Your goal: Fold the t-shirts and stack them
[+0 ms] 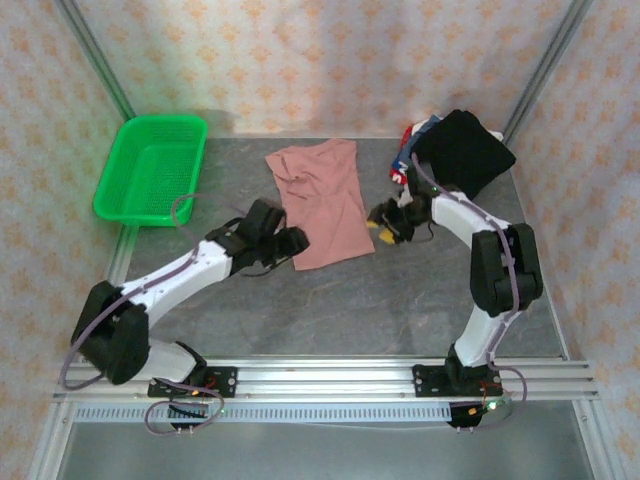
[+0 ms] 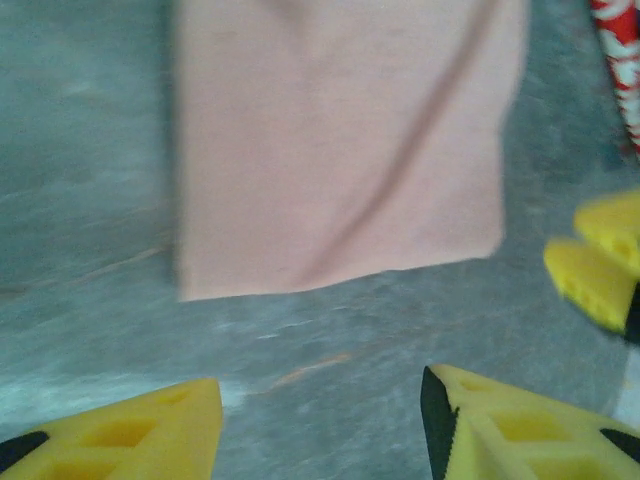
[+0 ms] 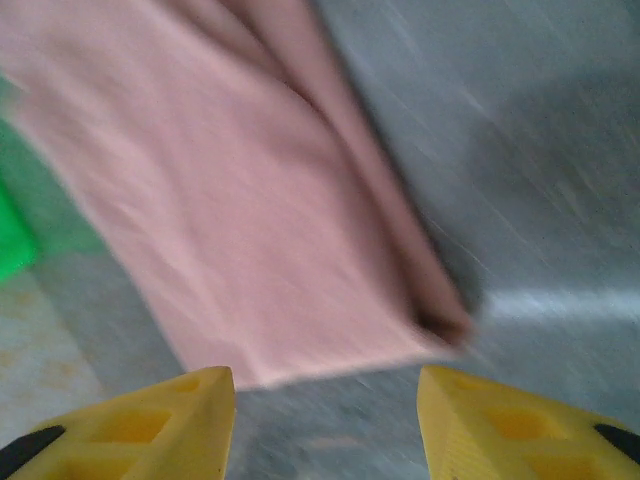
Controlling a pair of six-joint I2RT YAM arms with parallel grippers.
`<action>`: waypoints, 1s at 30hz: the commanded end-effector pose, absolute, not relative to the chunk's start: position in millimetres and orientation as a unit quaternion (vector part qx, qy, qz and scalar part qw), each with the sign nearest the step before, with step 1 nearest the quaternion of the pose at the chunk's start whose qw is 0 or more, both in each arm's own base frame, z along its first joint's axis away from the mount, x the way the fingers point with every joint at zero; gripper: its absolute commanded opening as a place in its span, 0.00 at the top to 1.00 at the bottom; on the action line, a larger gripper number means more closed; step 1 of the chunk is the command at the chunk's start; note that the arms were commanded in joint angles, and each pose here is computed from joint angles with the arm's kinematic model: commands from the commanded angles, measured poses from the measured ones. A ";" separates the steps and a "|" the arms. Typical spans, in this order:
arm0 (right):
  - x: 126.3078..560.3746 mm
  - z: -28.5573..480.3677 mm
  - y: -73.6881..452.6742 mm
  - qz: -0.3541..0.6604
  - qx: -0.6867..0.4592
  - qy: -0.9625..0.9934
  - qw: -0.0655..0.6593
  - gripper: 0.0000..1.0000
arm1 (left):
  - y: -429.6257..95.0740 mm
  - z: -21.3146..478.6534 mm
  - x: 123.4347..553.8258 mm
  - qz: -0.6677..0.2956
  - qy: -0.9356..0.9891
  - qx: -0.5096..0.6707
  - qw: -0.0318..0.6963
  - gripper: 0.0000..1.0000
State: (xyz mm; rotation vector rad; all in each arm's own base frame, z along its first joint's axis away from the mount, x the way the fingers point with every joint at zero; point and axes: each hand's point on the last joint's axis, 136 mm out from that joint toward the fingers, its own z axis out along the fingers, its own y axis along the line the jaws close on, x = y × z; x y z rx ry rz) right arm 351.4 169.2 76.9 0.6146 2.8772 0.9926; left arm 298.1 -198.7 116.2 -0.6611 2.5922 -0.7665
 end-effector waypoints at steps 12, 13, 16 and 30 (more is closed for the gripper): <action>336.1 56.2 182.7 0.357 0.154 0.921 0.013 0.44 | -204.0 68.9 309.8 -0.368 0.843 -0.352 0.174 0.41; 337.7 54.0 183.1 0.357 0.155 0.921 0.012 0.44 | -204.7 67.9 311.6 -0.370 0.841 -0.354 0.175 0.42; 342.4 47.8 184.1 0.353 0.156 0.922 0.005 0.44 | -206.6 60.5 314.3 -0.369 0.840 -0.359 0.170 0.42; 364.0 34.4 199.8 0.382 0.189 0.905 -0.008 0.88 | -235.7 23.3 347.3 -0.356 0.849 -0.356 0.157 0.67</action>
